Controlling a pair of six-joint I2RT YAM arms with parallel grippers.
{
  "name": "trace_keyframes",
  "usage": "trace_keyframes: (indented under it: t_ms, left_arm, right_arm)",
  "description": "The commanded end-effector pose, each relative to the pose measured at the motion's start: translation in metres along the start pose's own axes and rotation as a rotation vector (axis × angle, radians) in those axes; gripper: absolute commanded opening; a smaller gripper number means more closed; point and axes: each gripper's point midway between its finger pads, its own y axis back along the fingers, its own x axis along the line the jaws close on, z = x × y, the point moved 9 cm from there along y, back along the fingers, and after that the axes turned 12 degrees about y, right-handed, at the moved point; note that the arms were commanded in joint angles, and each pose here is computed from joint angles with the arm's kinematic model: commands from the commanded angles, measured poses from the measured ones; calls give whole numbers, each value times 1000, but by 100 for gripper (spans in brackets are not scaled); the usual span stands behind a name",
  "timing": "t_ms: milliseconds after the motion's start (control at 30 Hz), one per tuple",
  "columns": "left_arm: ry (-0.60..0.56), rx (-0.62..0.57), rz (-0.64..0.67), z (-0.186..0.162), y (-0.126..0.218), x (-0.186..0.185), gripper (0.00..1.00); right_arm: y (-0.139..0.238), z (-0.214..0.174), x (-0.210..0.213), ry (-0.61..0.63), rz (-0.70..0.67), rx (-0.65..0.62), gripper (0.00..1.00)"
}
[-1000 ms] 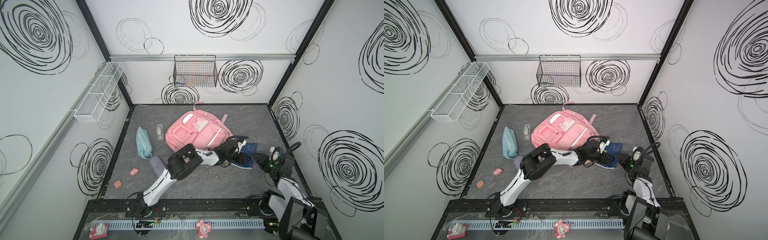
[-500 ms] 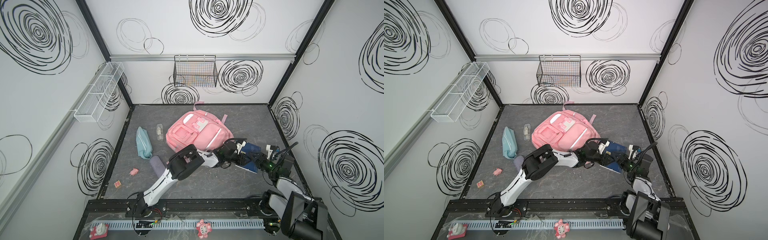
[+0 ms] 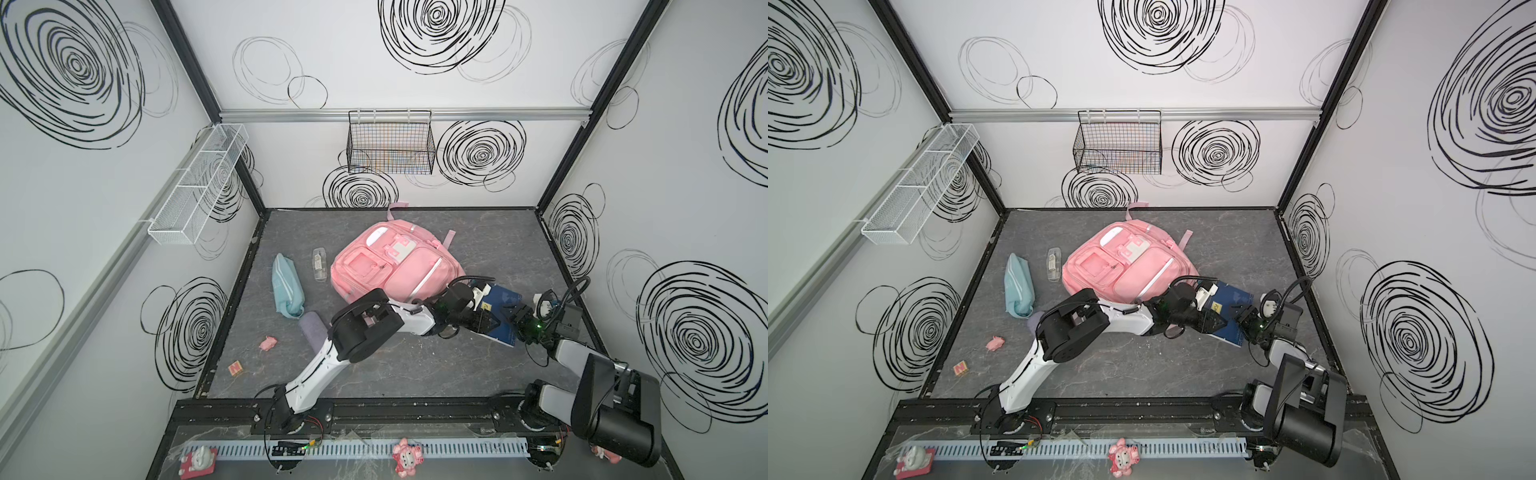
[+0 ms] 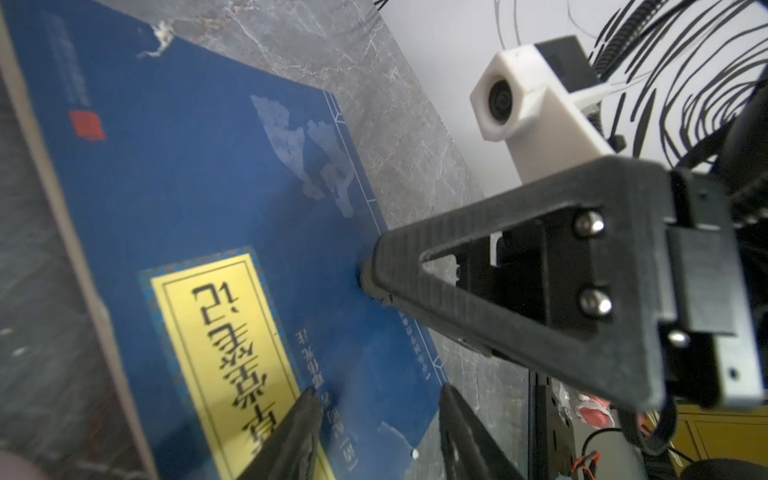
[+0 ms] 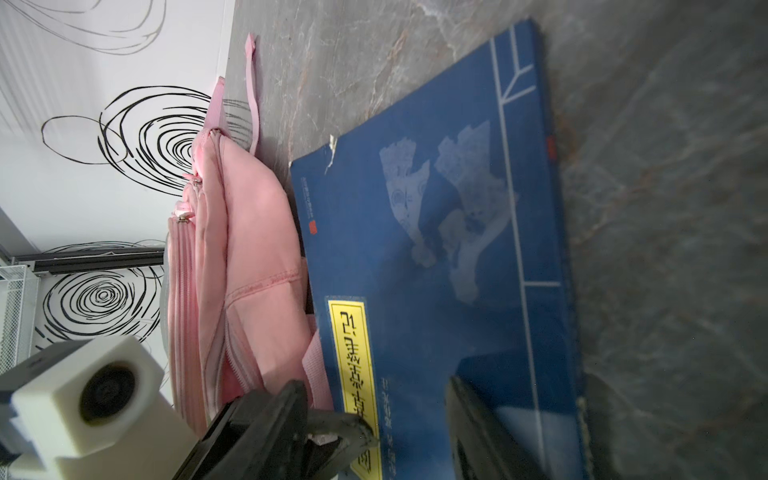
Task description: Pack the student bag
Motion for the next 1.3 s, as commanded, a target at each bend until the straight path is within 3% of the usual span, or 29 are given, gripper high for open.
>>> trace_keyframes:
  t_ms: [0, 467, 700, 933, 1133, 1267]
  left_arm:
    - [-54, -35, 79, 7, 16, -4, 51]
    - [-34, -43, 246, -9, 10, 41, 52]
    - [17, -16, 241, -23, 4, 57, 52]
    - [52, 15, 267, -44, -1, 80, 51]
    - [118, 11, 239, -66, 3, 103, 48]
    - [113, -22, 200, -62, 8, 98, 48]
  right_arm:
    - [0, -14, -18, -69, -159, 43, 60]
    - [20, -5, -20, -6, -338, -142, 65]
    - [5, -18, -24, -50, -222, -34, 64]
    - [-15, -30, -22, -114, 40, 151, 63]
    - [-25, -39, -28, -215, 198, 237, 62]
    - [-28, -46, -35, -257, 186, 272, 61]
